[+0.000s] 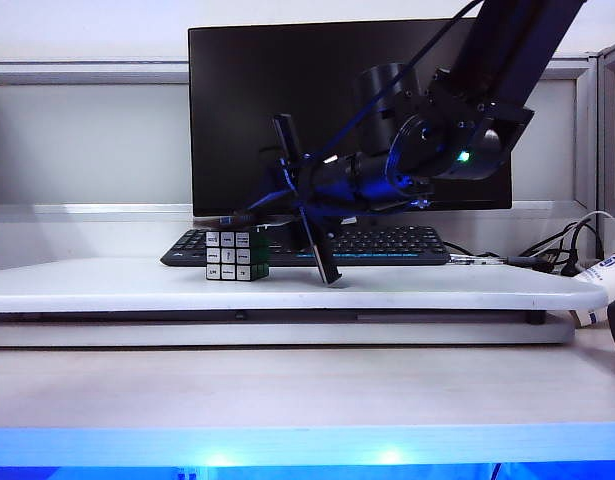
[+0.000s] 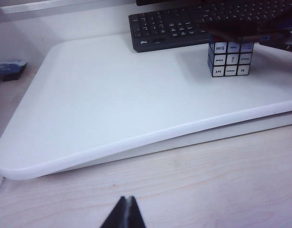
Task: Put the phone on top of the Rubik's Cube.
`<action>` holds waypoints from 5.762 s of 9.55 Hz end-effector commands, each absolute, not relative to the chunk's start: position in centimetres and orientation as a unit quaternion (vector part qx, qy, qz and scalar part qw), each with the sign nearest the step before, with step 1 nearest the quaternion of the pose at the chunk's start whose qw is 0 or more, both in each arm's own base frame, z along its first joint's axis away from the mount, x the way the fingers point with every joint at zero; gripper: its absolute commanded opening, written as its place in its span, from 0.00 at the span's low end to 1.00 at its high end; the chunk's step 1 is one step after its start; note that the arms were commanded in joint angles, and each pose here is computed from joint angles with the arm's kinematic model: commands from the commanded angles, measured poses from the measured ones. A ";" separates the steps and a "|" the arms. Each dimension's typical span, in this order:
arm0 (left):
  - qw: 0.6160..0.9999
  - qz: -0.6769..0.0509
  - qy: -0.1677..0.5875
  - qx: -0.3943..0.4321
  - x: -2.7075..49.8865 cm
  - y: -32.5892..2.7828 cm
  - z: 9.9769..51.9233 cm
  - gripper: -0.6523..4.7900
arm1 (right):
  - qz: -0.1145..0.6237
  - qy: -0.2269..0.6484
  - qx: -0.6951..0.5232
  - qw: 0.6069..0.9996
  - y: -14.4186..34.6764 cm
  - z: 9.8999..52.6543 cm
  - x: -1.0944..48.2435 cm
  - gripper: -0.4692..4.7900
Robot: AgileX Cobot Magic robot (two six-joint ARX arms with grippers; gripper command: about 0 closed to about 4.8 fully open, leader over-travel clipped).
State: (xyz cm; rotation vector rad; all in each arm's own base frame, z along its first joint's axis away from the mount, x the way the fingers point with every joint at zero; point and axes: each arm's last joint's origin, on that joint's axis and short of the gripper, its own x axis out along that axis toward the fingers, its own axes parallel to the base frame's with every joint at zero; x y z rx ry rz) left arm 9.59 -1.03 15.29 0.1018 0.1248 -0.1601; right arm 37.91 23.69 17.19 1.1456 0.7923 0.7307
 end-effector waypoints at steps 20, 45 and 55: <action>0.994 -0.082 0.056 0.052 9.6 -1.0 15.4 0.11 | 0.295 0.351 0.332 0.824 16.6 20.2 38.7 0.72; 0.984 -0.147 0.063 0.083 9.5 -1.4 15.1 0.11 | 0.089 0.166 0.041 0.981 3.8 14.2 10.2 0.07; 0.990 -0.071 0.082 0.093 9.6 -0.9 14.8 0.11 | 0.052 0.099 0.005 0.994 0.9 14.8 9.7 0.07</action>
